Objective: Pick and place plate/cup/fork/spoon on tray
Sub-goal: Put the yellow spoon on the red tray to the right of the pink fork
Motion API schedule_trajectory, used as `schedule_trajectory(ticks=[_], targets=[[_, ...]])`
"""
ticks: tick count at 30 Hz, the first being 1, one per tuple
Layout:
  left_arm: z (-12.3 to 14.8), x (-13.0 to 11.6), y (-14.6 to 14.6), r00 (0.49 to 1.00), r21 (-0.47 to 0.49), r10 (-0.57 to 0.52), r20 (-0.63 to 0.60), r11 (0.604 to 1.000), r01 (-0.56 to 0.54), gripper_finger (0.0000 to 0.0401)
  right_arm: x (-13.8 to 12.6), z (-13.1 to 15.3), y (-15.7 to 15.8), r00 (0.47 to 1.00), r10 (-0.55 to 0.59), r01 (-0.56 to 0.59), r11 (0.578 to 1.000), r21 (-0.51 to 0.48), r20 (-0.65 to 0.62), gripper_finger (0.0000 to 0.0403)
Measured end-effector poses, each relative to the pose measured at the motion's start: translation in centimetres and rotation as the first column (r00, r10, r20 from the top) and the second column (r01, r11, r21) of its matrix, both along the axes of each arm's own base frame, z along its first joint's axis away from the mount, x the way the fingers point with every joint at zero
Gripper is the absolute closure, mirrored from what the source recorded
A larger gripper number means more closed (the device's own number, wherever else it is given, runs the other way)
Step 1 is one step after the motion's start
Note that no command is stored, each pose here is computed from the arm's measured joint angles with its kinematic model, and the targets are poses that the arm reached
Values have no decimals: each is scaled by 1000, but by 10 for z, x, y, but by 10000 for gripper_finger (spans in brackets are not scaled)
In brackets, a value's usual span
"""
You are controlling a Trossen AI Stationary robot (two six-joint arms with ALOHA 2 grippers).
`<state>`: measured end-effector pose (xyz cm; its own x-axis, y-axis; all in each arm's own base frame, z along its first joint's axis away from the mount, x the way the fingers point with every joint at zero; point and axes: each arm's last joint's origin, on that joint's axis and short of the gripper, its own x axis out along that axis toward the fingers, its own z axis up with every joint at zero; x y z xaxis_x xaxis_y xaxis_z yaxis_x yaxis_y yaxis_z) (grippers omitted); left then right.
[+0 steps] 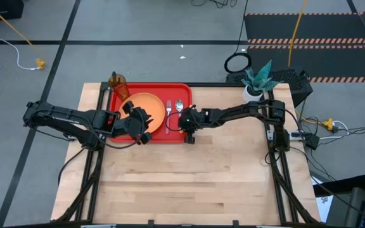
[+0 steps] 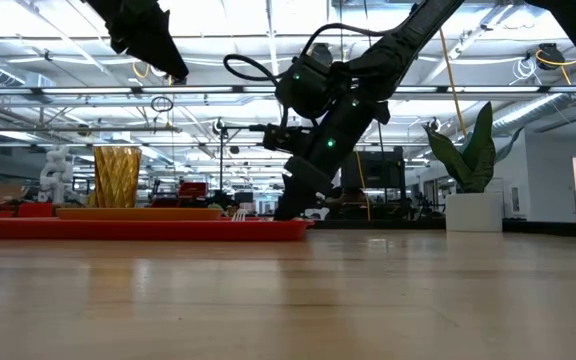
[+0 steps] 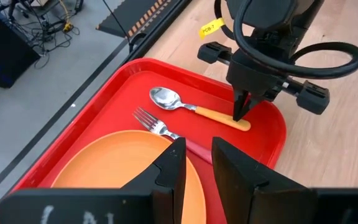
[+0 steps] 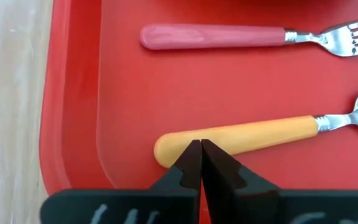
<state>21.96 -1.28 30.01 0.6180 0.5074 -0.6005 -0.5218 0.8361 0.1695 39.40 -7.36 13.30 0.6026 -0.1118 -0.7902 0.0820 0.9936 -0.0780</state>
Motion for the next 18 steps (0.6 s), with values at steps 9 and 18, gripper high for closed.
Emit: schedule_trajectory(ticks=[9, 18], targets=[[1, 1, 0, 1000, 11, -11, 2, 1000, 11, 320, 4, -10, 0, 1000, -13, 13, 1000, 9, 5, 403], [1, 1, 0, 1000, 12, -11, 3, 1000, 11, 320, 3, -9, 1, 1000, -11, 11, 1000, 7, 0, 403]])
